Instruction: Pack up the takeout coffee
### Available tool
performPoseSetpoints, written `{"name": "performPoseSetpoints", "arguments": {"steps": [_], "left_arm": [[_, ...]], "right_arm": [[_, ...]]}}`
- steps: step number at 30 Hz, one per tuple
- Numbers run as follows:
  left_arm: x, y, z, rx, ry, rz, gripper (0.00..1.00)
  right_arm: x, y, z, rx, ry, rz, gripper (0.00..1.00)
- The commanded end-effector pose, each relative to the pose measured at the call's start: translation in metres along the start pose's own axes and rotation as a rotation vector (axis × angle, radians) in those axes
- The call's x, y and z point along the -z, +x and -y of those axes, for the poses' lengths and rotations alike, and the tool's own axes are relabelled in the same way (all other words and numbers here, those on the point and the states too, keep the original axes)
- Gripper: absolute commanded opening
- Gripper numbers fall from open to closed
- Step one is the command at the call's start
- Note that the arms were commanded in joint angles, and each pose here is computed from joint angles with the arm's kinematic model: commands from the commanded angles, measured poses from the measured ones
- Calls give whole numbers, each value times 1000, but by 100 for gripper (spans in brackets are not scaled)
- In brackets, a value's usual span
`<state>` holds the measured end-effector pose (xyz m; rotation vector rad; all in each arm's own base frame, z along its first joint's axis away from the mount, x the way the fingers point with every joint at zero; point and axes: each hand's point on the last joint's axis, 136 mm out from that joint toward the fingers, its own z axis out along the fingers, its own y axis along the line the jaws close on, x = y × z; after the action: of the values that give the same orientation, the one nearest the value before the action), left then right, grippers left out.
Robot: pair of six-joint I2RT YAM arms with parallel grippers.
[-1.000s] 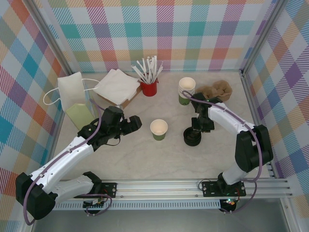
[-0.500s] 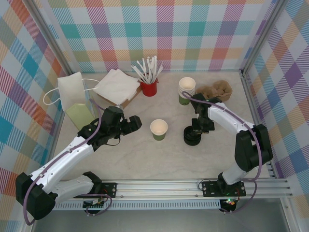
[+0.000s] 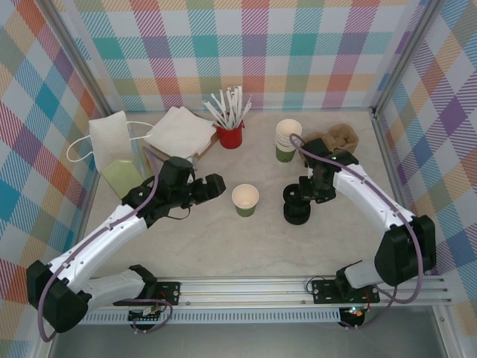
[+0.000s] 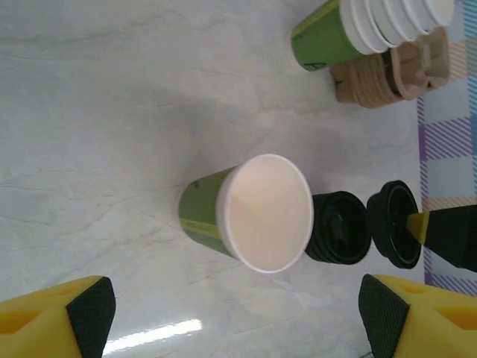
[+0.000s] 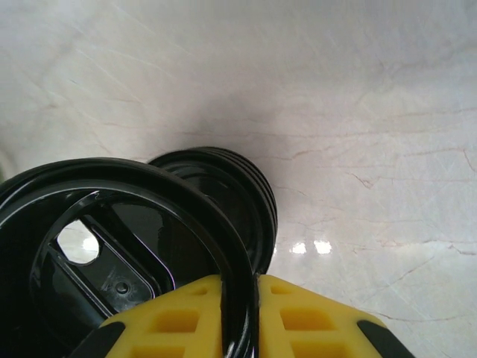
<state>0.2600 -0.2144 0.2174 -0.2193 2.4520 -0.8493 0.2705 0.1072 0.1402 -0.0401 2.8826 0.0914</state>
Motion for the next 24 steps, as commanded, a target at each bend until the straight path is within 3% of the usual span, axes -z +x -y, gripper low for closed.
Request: {"name": "performPoseSetpoints", "arguments": {"steps": [1, 12, 24], "left_arm": [[2, 4, 45, -78, 100, -44, 86], [-45, 23, 115, -164, 156, -131, 84], [-79, 35, 126, -177, 102, -185, 71]], "right_arm": [[25, -16, -20, 12, -87, 106, 15], [48, -21, -55, 76, -120, 223, 15], [56, -16, -70, 82, -167, 235, 15]]}}
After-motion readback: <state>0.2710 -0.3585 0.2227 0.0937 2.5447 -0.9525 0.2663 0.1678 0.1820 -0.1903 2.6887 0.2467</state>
